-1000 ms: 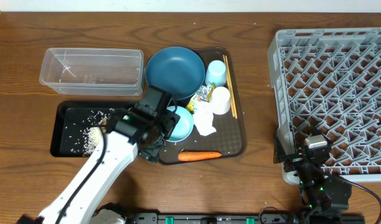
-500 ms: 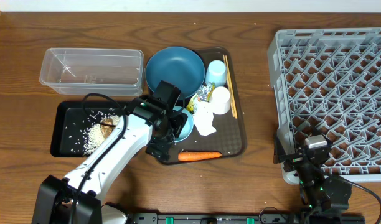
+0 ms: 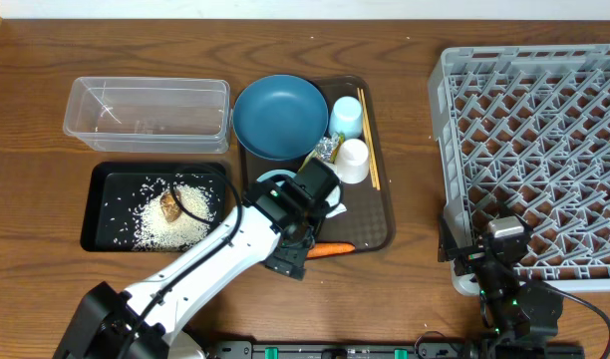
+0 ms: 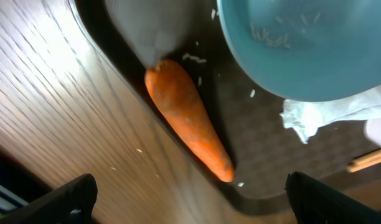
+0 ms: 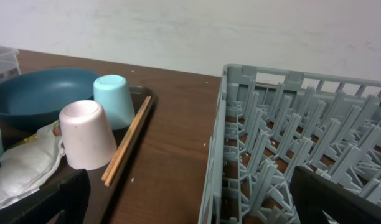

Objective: Sort waste into correct bins and load items into the dishwasher rack
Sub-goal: 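Move the left gripper down over the orange carrot on the brown tray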

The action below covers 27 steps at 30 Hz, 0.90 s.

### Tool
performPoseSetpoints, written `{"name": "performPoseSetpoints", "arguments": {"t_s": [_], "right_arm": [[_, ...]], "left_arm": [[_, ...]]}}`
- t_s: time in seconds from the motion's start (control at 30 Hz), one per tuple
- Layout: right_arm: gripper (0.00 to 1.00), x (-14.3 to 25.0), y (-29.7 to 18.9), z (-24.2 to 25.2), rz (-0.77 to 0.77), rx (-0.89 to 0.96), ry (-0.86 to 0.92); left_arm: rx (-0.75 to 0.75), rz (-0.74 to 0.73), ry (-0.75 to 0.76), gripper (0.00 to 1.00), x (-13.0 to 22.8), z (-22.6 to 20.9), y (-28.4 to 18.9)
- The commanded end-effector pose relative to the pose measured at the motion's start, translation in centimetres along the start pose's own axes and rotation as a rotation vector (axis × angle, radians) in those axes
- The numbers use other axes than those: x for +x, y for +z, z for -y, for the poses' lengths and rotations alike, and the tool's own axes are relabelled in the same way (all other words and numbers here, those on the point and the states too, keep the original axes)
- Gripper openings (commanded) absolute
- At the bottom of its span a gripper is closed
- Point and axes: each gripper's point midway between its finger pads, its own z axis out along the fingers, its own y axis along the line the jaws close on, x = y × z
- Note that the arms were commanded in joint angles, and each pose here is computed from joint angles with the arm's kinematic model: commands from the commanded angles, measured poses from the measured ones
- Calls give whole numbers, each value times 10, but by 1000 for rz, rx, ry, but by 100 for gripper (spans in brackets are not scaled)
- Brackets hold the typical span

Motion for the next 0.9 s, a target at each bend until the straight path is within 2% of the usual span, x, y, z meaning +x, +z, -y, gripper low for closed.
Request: {"name": "performPoseSetpoints", "arguments": {"t_s": [0.0, 0.23, 0.4, 0.53, 0.87], "right_arm": [[99, 1, 0, 0, -1, -1, -12], [99, 1, 0, 0, -1, 0, -12], [99, 1, 0, 0, -1, 0, -12], [99, 1, 0, 0, -1, -1, -12], [99, 1, 0, 0, -1, 0, -12]], "left_arm": [[50, 29, -114, 98, 2, 9, -2], [79, 11, -149, 98, 7, 18, 0], [50, 20, -152, 98, 7, 16, 9], [10, -34, -151, 98, 18, 16, 23], [-33, 2, -157, 98, 13, 15, 45]]}}
